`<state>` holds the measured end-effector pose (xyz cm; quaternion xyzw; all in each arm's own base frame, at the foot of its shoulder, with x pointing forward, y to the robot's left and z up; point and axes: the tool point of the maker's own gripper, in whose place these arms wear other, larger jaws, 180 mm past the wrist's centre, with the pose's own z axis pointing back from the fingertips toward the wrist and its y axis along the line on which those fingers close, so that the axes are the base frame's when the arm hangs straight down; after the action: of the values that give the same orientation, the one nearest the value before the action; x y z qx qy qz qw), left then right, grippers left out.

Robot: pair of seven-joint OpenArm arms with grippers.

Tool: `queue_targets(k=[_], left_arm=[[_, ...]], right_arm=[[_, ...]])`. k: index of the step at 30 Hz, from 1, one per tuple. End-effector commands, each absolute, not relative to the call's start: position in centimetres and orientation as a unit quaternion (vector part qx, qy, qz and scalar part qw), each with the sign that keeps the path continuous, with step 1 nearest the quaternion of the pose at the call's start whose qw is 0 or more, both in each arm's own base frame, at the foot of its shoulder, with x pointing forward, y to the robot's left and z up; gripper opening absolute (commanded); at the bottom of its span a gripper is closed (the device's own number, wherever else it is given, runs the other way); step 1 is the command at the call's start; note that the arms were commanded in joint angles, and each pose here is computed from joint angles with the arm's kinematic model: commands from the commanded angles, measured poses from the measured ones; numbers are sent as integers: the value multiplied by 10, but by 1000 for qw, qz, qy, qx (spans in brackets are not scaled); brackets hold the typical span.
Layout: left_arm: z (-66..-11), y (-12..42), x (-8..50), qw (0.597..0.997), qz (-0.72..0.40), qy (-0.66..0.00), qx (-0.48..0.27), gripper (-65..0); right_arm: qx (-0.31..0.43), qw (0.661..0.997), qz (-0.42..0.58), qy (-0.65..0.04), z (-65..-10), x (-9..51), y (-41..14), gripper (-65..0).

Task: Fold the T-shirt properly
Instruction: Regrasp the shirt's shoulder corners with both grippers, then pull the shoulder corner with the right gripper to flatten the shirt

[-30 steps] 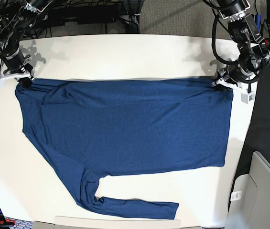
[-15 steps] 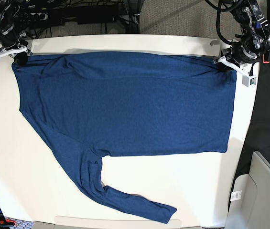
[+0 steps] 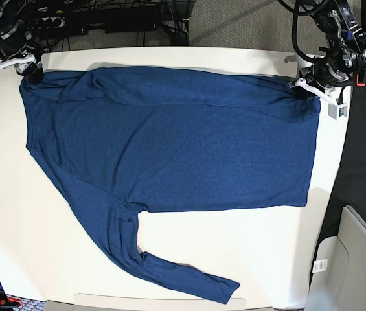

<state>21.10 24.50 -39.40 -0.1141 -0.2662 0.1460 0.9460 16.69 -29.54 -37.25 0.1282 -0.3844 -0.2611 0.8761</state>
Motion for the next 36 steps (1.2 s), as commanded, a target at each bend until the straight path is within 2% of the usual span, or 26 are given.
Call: queue_targets(k=[1,7,14,22,30,36], left_arm=[[-384,248,218,942,138,-285,-109,-649],[-381,247,225,940,137,-291,-112,-649],[-381,247,225,940,137,-291,-112,-649],[-382,247,224,940,137,-290,-112,-649],[-383,248,222,941,138,-289,-111,-649],[-383,248,222,941,139,-288,-110,-649]], right_arm=[[139,867,-255,-405,-360,170,-295,-374],[199,874,-183,-404,-358,176,-247,-374],[234,877,-110,-405,-340,181,-195,-374],[267,871,-111,-398,-345,184,-169,-374],[273,881,-111,-370,-364,181,-158,-373],[291,876,-117,-367,-373,198,-147,-374]])
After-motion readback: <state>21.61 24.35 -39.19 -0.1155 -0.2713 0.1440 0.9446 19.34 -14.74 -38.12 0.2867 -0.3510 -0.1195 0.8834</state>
